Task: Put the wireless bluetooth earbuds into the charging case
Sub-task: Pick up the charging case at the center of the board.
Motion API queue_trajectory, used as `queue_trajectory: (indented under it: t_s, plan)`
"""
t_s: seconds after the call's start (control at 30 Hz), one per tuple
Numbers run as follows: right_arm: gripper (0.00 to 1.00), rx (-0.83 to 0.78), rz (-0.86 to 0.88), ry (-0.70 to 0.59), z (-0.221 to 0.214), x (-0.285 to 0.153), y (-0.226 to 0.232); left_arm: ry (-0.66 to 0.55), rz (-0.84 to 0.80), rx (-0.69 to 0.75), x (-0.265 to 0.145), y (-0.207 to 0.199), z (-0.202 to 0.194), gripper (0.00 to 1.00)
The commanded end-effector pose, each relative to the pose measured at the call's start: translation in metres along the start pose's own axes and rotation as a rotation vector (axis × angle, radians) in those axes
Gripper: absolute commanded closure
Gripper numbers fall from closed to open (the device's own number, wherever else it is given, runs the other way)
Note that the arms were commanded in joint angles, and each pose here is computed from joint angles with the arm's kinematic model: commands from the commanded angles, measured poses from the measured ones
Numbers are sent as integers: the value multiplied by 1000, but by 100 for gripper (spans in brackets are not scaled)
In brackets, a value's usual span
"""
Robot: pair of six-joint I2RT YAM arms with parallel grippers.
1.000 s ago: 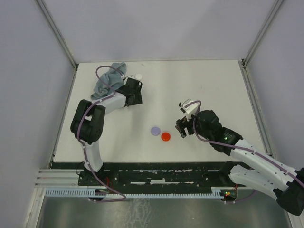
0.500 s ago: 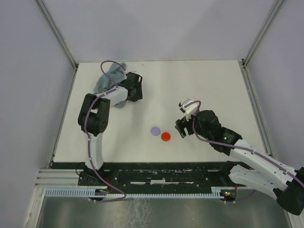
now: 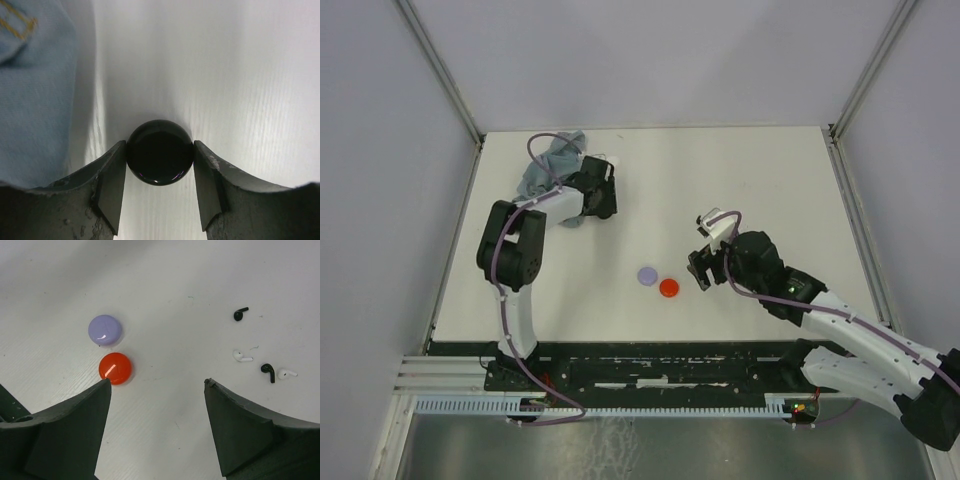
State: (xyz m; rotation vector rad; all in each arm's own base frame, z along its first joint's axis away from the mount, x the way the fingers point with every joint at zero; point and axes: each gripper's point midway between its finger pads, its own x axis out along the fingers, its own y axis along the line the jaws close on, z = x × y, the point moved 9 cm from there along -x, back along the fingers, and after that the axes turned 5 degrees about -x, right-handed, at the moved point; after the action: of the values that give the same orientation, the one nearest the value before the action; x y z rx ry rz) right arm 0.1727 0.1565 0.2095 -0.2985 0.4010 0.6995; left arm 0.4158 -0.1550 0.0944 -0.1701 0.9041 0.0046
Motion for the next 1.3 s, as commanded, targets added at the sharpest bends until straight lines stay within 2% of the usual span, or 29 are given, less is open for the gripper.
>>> queue_trajectory:
  t_s: [0.0,0.33,0.5,0.7,1.0,1.27]
  plan:
    - [17,61,6,-83,20,2,1,-43,-180,-99,-38,-11,1,49]
    - [19,195,54,-111,31,15,10,-74,-502,-287,-93,-28,-36,50]
    - [20,272,69,-156,34,28,15,-129,-645,-449,-121,-37,-48,50]
    - [25,352,88,-248,43,48,20,-177,-748,-640,-145,-50,-59,51]
    - [31,398,63,-440,48,68,25,-216,-848,-828,-172,-69,-66,51]
    - [35,370,38,-528,48,80,35,-229,-879,-892,-182,-81,-75,53]
